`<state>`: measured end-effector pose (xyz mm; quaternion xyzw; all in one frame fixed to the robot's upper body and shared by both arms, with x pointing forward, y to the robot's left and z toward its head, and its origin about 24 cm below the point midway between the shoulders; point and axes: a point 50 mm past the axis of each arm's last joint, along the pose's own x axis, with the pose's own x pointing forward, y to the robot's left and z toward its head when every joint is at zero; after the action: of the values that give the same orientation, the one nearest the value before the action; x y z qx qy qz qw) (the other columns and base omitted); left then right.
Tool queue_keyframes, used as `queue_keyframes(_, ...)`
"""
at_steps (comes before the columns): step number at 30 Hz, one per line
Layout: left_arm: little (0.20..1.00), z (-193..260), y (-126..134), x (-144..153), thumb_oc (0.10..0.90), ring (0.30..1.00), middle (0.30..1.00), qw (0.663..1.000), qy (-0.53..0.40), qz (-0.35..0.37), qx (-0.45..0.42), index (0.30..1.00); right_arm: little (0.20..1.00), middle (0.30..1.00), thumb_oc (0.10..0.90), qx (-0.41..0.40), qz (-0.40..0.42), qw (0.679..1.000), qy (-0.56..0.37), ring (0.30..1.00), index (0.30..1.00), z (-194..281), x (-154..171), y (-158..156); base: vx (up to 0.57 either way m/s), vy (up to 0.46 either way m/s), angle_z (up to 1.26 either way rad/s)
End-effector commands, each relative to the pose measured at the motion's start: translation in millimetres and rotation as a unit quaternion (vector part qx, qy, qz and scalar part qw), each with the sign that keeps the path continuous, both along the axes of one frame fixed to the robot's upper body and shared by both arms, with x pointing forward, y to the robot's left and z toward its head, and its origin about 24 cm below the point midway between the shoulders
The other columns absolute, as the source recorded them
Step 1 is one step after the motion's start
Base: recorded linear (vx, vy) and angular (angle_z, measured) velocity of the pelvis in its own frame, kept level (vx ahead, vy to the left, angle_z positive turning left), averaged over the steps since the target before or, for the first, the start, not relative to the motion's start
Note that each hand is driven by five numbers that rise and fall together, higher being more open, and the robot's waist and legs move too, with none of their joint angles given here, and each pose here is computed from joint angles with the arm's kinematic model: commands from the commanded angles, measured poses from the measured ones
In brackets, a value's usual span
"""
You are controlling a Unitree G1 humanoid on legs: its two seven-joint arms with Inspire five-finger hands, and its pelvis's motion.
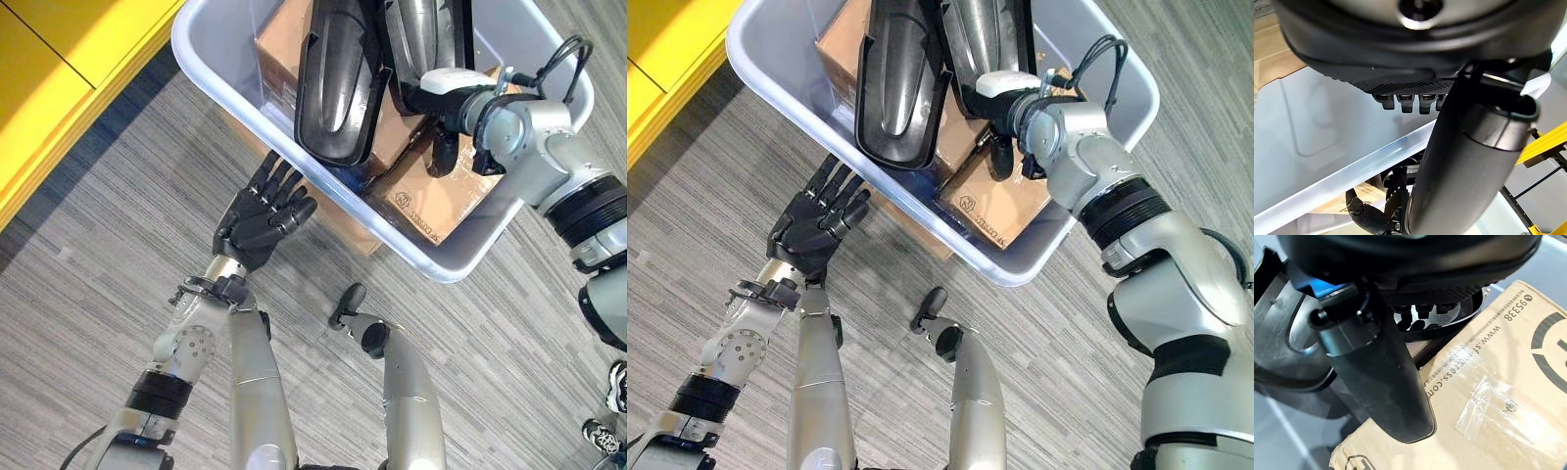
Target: Move parts from the plastic box to the shelf.
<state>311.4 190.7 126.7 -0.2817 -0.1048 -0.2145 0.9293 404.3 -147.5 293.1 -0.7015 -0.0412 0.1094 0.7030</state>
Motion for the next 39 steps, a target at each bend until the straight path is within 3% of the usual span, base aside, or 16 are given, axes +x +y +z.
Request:
queue_keyframes(1,1.000,32.2,-20.2,-2.2,0.900,1.000,1.000,0.996,-0.082,-0.036,0.000,1.000,1.000,1.000,0.900,0.002,0.059,0.997,0.048,1.000,1.000,-32.1,-2.9,27.3,0.05,-0.002,-0.05)
queue_keyframes(10,1.000,32.6,-27.0,5.5,0.900,1.000,1.000,0.997,-0.076,-0.026,0.004,1.000,1.000,1.000,0.900,0.061,0.102,0.993,-0.017,1.000,1.000,-14.7,-2.6,42.0,0.03,0.005,0.01)
queue_keyframes(15,1.000,33.1,-33.2,8.8,0.900,1.000,1.000,0.997,-0.075,-0.021,-0.001,1.000,1.000,1.000,0.900,0.058,0.083,0.985,-0.141,1.000,1.000,8.1,-4.1,39.1,0.00,0.026,0.02)
queue_keyframes(23,1.000,39.1,-45.9,14.1,0.900,1.000,1.000,0.996,-0.081,-0.015,-0.018,1.000,1.000,1.000,0.900,0.095,0.026,0.934,-0.344,1.000,1.000,64.7,-18.2,18.1,-0.04,0.053,0.00)
queue_keyframes(32,1.000,39.6,-56.6,16.6,0.900,1.000,1.000,0.996,-0.087,-0.020,-0.026,1.000,1.000,1.000,0.900,0.097,-0.057,0.896,-0.430,1.000,1.000,81.0,-22.6,-1.7,-0.03,0.022,0.00)
queue_keyframes(39,1.000,43.9,-64.8,15.2,0.900,1.000,1.000,0.994,-0.097,-0.026,-0.037,1.000,1.000,1.000,0.900,0.198,-0.083,0.875,-0.434,1.000,1.000,73.7,-20.5,-12.0,-0.05,0.048,-0.04)
